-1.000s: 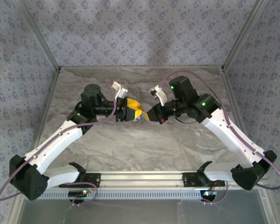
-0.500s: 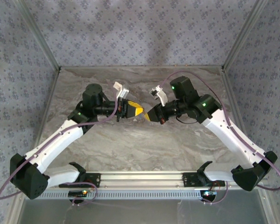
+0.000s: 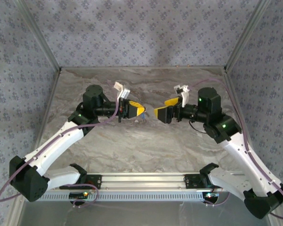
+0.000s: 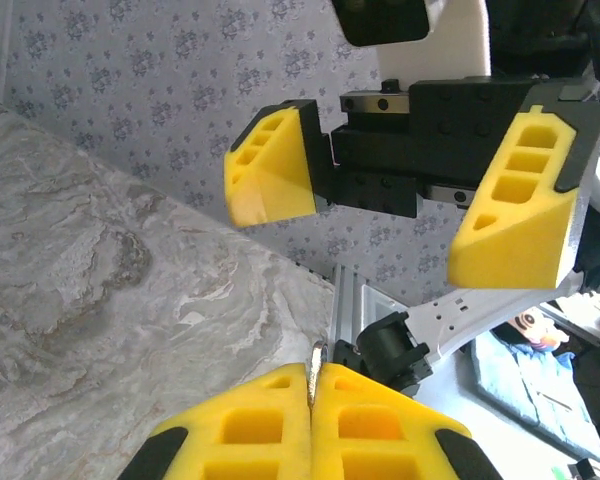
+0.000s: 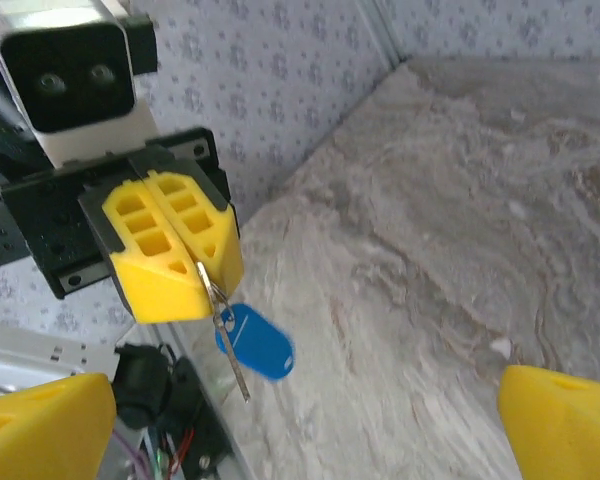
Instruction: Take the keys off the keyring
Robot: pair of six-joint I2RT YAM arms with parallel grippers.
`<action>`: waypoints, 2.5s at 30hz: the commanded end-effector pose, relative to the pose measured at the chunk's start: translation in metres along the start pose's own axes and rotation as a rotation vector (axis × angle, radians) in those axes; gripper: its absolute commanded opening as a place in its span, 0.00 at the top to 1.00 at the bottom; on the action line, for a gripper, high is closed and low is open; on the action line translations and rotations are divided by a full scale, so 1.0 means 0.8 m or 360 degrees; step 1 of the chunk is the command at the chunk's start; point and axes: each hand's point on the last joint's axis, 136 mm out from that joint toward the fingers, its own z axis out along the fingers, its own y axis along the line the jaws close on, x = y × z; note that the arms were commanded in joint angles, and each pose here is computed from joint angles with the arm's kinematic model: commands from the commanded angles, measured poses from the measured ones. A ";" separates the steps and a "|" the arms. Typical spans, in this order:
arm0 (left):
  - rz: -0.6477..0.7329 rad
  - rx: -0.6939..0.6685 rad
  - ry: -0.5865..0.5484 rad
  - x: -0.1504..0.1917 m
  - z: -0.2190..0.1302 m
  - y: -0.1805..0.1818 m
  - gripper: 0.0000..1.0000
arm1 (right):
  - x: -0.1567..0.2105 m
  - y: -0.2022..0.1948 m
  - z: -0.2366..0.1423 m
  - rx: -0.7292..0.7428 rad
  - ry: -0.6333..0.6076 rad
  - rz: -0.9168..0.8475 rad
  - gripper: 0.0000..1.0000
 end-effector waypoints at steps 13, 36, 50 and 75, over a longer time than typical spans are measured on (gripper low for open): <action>0.0108 0.0009 -0.0162 -0.033 -0.011 -0.023 0.98 | -0.016 0.070 0.046 -0.0511 -0.0151 -0.0168 0.46; 0.0117 -0.0074 -0.0200 -0.032 -0.021 -0.018 0.80 | -0.011 0.086 0.050 -0.0562 -0.0053 -0.0232 1.00; 0.0144 -0.0016 -0.0211 -0.048 -0.027 -0.030 0.51 | 0.009 0.089 0.058 -0.0601 0.0132 -0.0209 1.00; 0.0126 0.0085 -0.0076 -0.030 -0.012 -0.042 1.00 | -0.001 0.088 0.049 -0.0558 0.0081 -0.0220 0.71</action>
